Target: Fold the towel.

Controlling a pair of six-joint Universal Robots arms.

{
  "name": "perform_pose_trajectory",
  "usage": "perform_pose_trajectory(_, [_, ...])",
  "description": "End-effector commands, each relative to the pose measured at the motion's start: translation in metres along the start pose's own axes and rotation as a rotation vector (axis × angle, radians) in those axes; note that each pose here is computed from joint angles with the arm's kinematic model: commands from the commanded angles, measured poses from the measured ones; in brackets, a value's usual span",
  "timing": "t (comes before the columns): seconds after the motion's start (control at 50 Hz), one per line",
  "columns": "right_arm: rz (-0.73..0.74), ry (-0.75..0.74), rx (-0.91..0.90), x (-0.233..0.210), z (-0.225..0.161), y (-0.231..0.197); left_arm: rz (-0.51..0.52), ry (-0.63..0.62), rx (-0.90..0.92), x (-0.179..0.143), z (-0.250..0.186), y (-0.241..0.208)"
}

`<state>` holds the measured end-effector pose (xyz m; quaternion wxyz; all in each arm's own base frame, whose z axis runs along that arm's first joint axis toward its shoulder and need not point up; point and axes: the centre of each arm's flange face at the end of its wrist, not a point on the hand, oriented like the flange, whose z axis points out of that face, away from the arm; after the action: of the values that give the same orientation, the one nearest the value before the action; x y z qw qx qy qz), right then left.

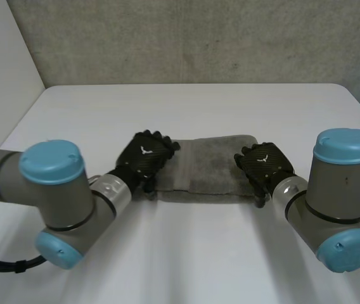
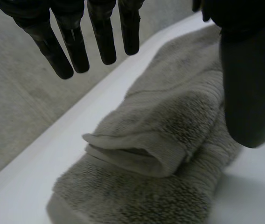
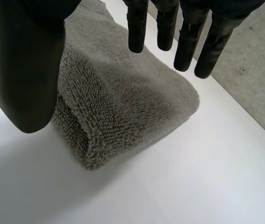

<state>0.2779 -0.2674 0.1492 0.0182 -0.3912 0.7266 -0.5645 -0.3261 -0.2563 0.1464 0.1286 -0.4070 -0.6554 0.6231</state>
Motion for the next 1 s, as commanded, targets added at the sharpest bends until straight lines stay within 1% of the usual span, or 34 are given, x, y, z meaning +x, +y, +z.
perform_pose_trajectory(0.02, [0.004, 0.000, -0.013, 0.000, -0.001, 0.005, 0.009, 0.009, -0.050, 0.005, 0.018, 0.012])
perform_pose_trajectory(0.28, [0.004, -0.002, -0.015, 0.000, 0.000, 0.006, 0.010, 0.008, -0.048, 0.004, 0.031, 0.018])
perform_pose_trajectory(0.52, [0.002, -0.003, -0.018, -0.001, 0.001, 0.007, 0.009, -0.003, -0.056, 0.002, 0.030, 0.018])
perform_pose_trajectory(0.62, [0.004, -0.002, -0.017, -0.002, 0.001, 0.008, 0.008, -0.067, -0.081, -0.009, 0.027, 0.019])
perform_pose_trajectory(0.68, [0.004, -0.003, -0.020, -0.002, 0.000, 0.008, 0.010, -0.159, -0.110, -0.029, 0.014, 0.016])
perform_pose_trajectory(0.72, [0.004, -0.001, -0.020, -0.001, -0.001, 0.007, 0.013, -0.175, -0.111, -0.033, 0.008, 0.015])
perform_pose_trajectory(0.86, [0.003, -0.014, -0.021, -0.006, -0.003, 0.008, 0.019, -0.217, -0.105, -0.043, -0.009, 0.015])
perform_pose_trajectory(1.0, [0.030, -0.021, -0.010, -0.009, -0.002, 0.006, 0.017, -0.194, -0.131, -0.032, -0.015, 0.027])
